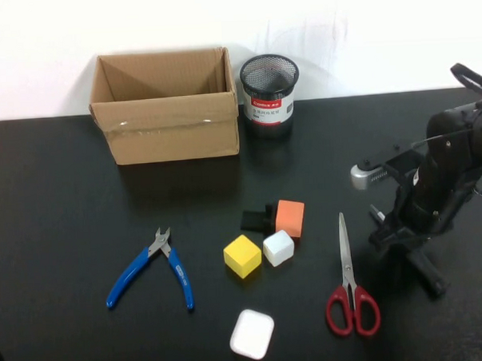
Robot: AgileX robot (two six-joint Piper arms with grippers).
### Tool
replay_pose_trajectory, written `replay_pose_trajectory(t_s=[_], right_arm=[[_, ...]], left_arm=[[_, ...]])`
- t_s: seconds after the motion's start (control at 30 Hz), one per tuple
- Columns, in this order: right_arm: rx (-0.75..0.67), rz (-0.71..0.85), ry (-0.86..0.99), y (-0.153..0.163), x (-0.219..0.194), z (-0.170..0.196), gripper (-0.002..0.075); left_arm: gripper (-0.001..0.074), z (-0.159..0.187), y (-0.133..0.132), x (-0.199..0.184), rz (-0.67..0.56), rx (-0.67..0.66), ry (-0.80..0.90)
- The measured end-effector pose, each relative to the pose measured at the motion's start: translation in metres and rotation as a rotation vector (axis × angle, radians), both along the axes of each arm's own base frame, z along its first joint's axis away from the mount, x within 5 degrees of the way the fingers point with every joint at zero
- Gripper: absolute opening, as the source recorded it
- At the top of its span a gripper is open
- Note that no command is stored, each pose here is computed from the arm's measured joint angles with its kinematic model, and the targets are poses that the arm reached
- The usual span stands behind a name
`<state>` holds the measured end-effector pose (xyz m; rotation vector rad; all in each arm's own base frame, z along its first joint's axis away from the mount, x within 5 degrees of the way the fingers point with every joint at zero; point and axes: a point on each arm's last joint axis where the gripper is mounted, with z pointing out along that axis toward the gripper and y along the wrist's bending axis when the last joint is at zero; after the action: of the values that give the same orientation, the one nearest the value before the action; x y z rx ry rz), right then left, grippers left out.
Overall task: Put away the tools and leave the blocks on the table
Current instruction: Pick up the black Screwdriver from the table, then place the picked object into the round holder
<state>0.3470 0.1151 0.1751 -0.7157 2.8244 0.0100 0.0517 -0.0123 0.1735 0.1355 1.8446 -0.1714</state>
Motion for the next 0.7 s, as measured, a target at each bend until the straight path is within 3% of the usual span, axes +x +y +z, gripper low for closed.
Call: replay_pose_trajectory(t_s=[0.23, 0.4, 0.57, 0.7], right_arm=[[0.111, -0.006, -0.289, 0.011, 0.030, 0.067, -0.0006], [0.346, -0.069, -0.679, 0.025, 0.059, 0.130, -0.0006], [0.562, -0.175, -1.044, 0.030, 0.074, 0.164, -0.0006], [0.613, -0.132, -1.291, 0.045, 0.077, 0.174, -0.0006]], left_arm=[[-0.0004, 0.000, 0.000, 0.000, 0.000, 0.000, 0.000], [-0.0004, 0.000, 0.000, 0.000, 0.000, 0.000, 0.000], [-0.0004, 0.000, 0.000, 0.000, 0.000, 0.000, 0.000], [-0.0004, 0.000, 0.000, 0.000, 0.000, 0.000, 0.000]])
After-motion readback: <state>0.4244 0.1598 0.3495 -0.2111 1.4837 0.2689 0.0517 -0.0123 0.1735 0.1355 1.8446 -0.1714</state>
